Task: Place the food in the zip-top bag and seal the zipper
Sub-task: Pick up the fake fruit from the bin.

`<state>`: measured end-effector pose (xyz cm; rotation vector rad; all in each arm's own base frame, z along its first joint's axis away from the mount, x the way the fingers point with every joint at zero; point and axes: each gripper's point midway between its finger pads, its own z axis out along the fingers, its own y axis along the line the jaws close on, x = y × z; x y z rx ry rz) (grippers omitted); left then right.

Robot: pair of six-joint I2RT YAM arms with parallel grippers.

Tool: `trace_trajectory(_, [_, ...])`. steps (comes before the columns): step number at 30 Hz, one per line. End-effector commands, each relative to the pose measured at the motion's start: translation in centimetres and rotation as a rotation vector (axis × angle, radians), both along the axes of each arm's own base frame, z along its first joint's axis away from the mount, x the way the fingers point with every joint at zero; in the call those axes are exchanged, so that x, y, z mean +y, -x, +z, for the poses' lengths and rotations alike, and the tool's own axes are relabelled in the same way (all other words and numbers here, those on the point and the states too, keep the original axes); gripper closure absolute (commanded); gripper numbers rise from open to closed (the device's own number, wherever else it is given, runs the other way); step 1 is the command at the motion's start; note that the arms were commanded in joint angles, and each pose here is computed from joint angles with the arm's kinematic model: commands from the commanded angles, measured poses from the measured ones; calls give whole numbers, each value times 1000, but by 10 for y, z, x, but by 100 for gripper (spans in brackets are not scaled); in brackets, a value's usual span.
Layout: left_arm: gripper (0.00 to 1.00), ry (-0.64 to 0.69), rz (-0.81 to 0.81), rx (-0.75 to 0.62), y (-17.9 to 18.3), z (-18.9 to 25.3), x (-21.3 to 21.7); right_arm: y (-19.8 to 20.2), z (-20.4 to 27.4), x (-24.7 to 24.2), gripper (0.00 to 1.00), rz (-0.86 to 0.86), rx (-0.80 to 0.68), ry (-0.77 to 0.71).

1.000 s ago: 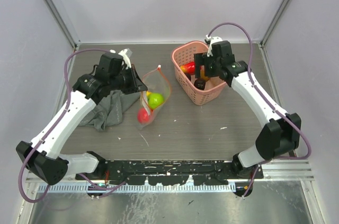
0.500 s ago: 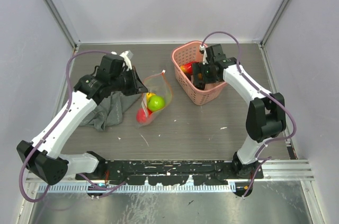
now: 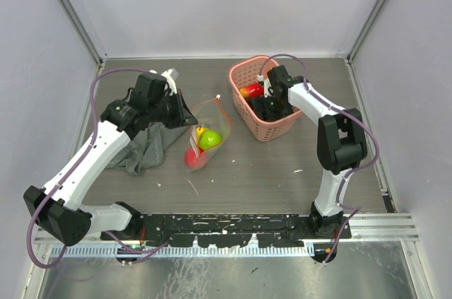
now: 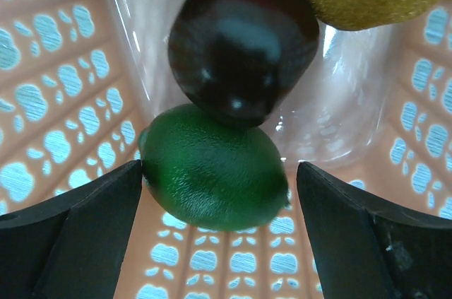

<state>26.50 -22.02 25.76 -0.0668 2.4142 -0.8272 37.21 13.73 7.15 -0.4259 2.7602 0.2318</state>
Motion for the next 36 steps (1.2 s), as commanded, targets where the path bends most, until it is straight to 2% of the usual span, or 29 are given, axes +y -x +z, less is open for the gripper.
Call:
trace_trajectory(1, [100, 41, -21, -47, -4, 12, -8, 1, 0, 4, 6, 52, 26, -12])
trace_trajectory(12, [100, 41, -19, -42, -3, 9, -7, -9, -17, 2, 10, 20, 36, -1])
trace_trajectory(15, [100, 42, -19, -43, -3, 10, -7, -11, -16, 0, 16, 6, 24, 9])
trace_trajectory(26, [100, 49, -21, -47, -3, 11, -8, -21, 35, 2, 38, -34, -109, -29])
trace_trajectory(36, [100, 52, -19, -49, -3, 13, -8, -28, 85, -8, 45, -87, -255, -24])
